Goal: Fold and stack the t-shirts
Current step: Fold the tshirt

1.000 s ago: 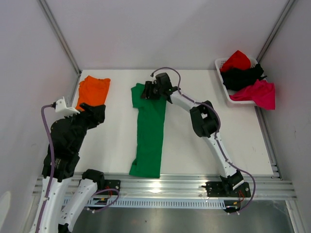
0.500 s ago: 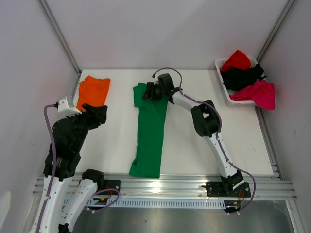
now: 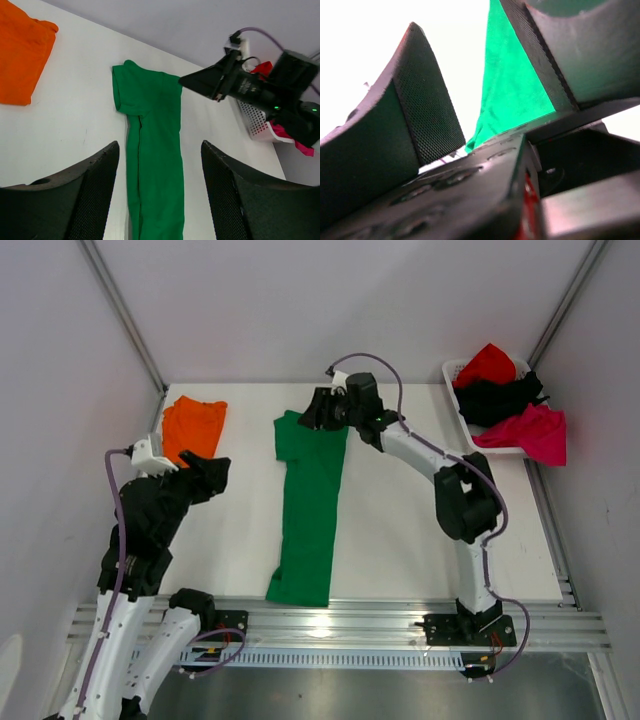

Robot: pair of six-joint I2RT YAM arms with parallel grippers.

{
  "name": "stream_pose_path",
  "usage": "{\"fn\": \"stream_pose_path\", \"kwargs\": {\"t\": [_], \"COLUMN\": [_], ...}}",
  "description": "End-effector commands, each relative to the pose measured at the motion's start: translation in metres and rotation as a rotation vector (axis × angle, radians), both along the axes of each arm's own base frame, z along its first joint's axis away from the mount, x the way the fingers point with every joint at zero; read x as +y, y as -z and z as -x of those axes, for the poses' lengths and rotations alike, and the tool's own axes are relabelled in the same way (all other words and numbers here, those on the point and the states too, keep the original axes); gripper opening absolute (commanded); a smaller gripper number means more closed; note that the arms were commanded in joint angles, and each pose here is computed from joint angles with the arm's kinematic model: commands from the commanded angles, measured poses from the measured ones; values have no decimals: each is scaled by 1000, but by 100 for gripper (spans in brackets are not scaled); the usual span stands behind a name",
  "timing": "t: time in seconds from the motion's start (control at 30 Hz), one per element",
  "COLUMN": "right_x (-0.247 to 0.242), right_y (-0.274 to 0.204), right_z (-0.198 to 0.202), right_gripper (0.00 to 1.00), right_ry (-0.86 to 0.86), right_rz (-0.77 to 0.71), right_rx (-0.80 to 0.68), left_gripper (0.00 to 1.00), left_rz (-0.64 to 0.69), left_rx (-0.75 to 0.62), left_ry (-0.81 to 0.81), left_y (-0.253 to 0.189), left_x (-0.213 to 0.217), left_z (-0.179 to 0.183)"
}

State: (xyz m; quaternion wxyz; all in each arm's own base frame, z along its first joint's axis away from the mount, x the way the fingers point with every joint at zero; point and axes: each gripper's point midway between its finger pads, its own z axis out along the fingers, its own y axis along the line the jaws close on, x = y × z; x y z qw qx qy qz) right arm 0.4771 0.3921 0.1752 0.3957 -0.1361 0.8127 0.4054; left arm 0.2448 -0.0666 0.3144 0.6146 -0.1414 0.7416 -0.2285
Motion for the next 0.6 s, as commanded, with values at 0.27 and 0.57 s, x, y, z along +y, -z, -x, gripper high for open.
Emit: {"fn": "stream_pose_path", "kwargs": {"t": [0.27,0.57], "right_x": [-7,-2], "right_y": [-5,63], "right_z": [120,220], "right_gripper": [57,57], "right_ry": [-79,-129], "right_rz": [-143,-24], "right_rx": [164,331], "left_gripper": [70,70], "left_rz": [29,29], "left_rx": [-19,-11], "left_ry": [21,48], "left_y": [-4,-3], "left_x": [-6,-12], "left_z": [-10,-13]}}
